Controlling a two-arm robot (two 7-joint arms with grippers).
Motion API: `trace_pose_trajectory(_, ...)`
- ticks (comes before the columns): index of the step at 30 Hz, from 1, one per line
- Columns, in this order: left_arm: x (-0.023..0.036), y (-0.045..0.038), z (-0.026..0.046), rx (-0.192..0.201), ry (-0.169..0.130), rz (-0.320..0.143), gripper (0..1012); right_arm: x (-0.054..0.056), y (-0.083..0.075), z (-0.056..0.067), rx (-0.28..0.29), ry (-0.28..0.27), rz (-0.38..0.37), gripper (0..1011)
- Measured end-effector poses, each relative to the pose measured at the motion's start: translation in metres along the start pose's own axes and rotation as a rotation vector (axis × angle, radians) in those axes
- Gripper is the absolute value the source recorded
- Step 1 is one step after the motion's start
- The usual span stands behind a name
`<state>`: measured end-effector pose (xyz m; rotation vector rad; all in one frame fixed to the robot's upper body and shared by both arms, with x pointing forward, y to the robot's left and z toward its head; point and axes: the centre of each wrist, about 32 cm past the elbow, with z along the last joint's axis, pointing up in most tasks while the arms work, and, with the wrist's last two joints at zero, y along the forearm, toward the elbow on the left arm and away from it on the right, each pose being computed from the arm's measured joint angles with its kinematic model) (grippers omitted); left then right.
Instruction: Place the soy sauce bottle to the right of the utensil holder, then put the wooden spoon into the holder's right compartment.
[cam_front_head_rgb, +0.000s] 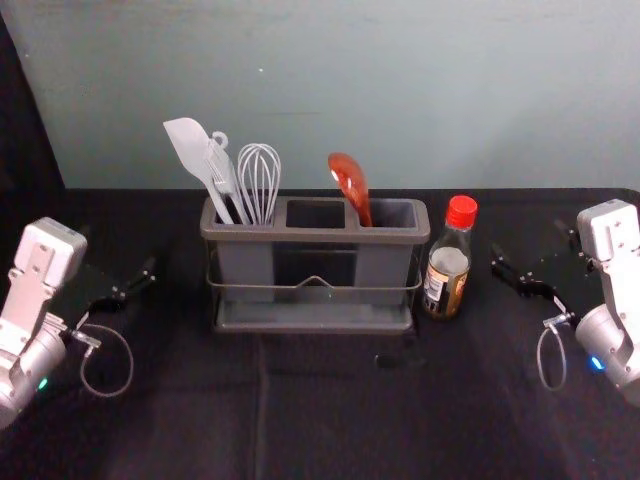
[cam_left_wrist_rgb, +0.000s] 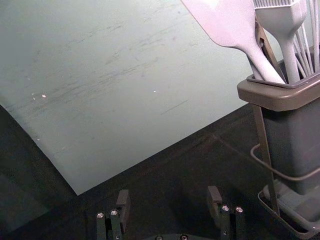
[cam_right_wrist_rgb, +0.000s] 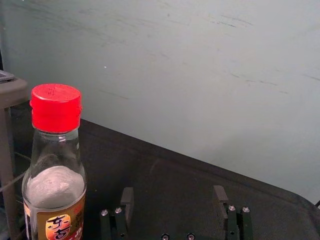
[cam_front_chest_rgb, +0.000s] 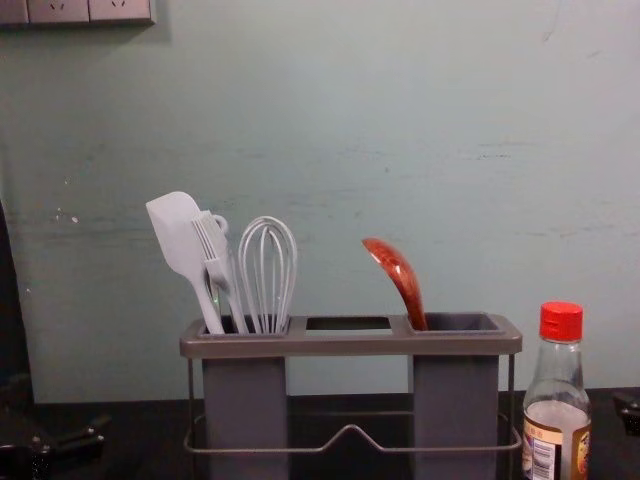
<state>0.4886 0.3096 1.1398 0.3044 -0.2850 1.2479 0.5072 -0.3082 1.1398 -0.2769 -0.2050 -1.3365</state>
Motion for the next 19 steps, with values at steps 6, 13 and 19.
trace_pose_trajectory(6,0.0000,0.0000,0.0000,0.000,0.000,0.000,1012,0.0000,0.0000,0.0000,0.000,0.000,0.000,1004)
trace_pose_trajectory(13,0.0000,0.0000,0.0000,0.000,0.000,0.000,1011,0.0000,0.0000,0.0000,0.000,0.000,0.000,1004)
trace_pose_trajectory(19,0.0000,0.0000,0.0000,0.000,0.000,0.000,1011,0.0000,0.0000,0.0000,0.000,0.000,0.000,1004)
